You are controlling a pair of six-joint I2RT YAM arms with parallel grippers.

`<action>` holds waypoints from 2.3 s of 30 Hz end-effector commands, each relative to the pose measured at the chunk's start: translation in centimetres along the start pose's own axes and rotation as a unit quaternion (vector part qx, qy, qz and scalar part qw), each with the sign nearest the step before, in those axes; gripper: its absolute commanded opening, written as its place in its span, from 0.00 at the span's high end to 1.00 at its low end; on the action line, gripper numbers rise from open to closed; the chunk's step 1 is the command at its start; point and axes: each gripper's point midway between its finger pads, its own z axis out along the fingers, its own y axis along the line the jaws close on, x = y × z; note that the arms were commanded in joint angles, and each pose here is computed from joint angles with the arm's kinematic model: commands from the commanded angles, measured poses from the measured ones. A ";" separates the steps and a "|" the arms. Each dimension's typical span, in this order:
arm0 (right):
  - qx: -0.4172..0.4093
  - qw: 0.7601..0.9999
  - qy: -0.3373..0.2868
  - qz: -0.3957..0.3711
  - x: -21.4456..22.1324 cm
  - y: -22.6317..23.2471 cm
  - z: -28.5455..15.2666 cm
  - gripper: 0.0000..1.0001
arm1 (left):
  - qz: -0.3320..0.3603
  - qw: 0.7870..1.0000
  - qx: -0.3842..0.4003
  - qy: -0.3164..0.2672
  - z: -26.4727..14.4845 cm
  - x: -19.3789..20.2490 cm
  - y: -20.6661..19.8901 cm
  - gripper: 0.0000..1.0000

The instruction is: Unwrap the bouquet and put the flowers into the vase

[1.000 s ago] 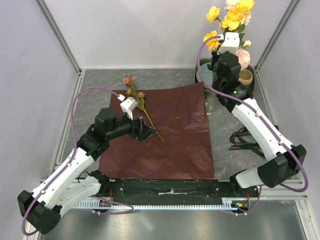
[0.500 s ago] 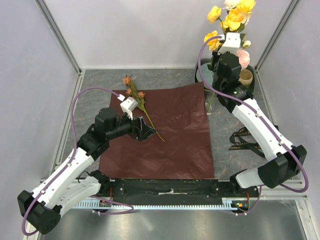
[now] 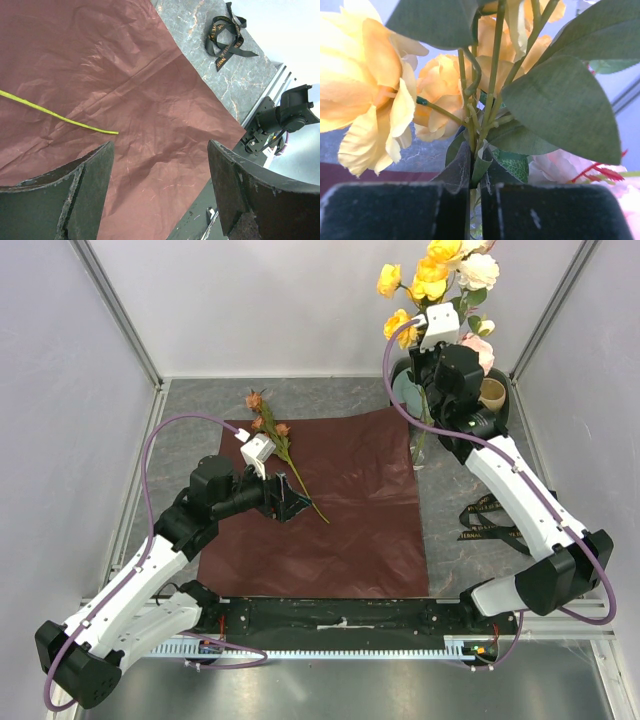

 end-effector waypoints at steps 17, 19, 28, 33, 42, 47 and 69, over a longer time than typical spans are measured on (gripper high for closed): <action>-0.225 0.974 -0.020 -0.019 1.2 0.4 2.1 1.00 | 0.027 1.000 0.009 -0.009 -0.1 -0.5 -0.1 0.18; -0.242 0.970 -0.017 -0.020 1.8 0.9 2.3 0.98 | 0.028 1.000 0.008 -0.010 -0.2 -0.6 -0.1 0.18; -0.267 0.963 0.015 -0.026 5.1 1.8 3.2 0.96 | 0.028 1.000 0.008 -0.009 -0.1 -0.6 0.0 0.18; -0.269 0.962 0.033 -0.024 6.9 2.1 3.4 0.96 | 0.029 0.999 0.009 -0.008 -0.1 -0.5 -0.1 0.18; -0.245 0.968 0.048 -0.020 9.1 1.6 3.6 0.91 | 0.029 1.000 0.009 -0.008 -0.1 -0.5 0.0 0.18; -0.231 0.972 0.045 -0.019 9.5 1.0 3.4 0.84 | 0.028 1.000 0.009 -0.008 -0.1 -0.5 0.0 0.18; -0.187 0.981 0.058 0.009 6.6 0.3 1.7 0.39 | 0.023 1.000 0.017 -0.004 0.2 -0.4 -0.2 0.18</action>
